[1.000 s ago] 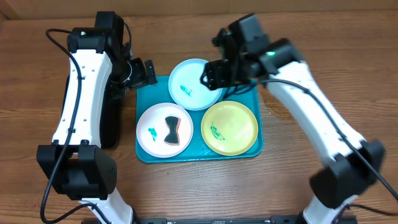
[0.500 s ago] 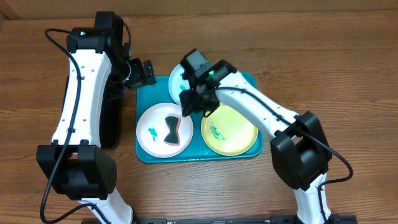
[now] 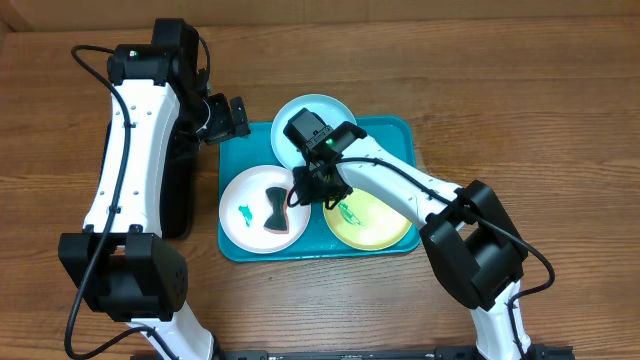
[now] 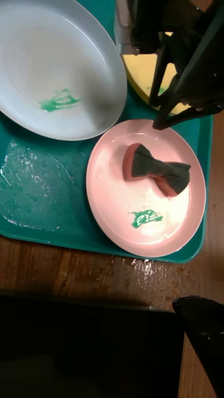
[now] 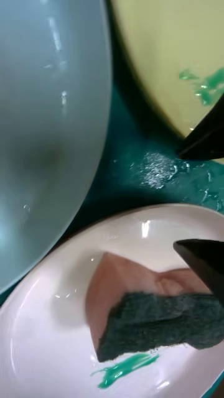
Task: Clean dirty plates on tray and stack at the side
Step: 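Reach the right gripper to the white plate rim and grip it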
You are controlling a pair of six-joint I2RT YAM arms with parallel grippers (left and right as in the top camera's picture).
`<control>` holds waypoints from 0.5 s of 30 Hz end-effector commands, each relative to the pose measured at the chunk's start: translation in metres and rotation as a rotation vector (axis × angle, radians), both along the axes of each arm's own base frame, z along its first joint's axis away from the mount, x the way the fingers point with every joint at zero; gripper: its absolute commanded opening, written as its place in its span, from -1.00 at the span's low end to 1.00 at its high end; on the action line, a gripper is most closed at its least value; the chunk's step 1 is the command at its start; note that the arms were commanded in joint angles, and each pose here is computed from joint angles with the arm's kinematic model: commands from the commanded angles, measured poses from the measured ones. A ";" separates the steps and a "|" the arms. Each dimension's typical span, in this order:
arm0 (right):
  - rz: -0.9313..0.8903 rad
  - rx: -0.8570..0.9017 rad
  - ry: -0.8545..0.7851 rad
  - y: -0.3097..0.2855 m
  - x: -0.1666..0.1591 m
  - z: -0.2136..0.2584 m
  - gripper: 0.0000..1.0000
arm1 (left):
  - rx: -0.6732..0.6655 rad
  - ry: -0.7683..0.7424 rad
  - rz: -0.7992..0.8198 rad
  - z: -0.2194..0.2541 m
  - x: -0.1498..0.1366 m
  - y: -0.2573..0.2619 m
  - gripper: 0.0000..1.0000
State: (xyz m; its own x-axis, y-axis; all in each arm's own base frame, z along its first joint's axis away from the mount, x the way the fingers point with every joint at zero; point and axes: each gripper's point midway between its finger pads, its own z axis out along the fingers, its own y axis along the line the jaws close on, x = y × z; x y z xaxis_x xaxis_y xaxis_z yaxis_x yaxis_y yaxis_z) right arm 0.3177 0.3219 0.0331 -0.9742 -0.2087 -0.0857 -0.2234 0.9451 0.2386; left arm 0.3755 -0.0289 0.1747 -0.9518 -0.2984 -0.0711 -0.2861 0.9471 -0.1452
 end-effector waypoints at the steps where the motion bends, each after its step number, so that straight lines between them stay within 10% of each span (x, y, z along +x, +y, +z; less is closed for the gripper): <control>1: -0.011 -0.018 0.008 -0.003 -0.004 -0.011 -0.24 | 0.015 0.001 -0.033 0.000 -0.001 0.004 1.00; 9: -0.005 0.001 0.031 -0.001 -0.014 -0.025 -0.40 | -0.028 0.018 -0.093 -0.004 -0.007 -0.005 0.98; 15: -0.005 0.003 0.030 0.000 -0.014 -0.025 -0.67 | -0.109 0.072 -0.156 -0.020 -0.020 -0.019 0.54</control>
